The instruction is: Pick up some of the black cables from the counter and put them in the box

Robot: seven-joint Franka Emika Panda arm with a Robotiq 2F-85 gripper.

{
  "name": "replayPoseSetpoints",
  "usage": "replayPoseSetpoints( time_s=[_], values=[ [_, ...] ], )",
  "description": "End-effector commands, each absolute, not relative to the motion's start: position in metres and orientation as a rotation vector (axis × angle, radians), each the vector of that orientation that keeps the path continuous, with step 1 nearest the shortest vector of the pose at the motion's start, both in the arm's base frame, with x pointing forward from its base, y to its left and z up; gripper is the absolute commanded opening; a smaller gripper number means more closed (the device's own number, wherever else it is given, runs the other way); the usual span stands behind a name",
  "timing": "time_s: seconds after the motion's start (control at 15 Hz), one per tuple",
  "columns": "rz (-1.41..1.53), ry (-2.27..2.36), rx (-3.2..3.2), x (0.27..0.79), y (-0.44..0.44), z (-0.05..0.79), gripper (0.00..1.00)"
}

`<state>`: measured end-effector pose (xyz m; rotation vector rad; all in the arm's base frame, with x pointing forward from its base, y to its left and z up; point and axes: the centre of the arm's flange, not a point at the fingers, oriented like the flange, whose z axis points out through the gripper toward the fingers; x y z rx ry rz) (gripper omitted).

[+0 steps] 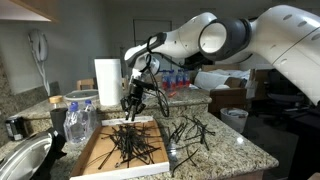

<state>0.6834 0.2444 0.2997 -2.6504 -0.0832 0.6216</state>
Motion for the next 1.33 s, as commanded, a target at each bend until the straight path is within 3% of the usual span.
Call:
replayPoseSetpoints(
  time_s=[0.0,0.4,0.47,1.0,1.27],
  values=[
    [0.639,-0.081,-2.733,0.659,0.262,0.305,0.59],
    [0.56,0.082,-2.737,0.632,0.216,0.308,0.97],
    [0.519,0.115,-2.732,0.629,0.2,0.309,0.99],
    [0.47,0.328,-2.532,0.614,0.054,0.272,1.0],
    [0.491,0.401,-2.446,0.587,0.024,0.24,1.0]
  ],
)
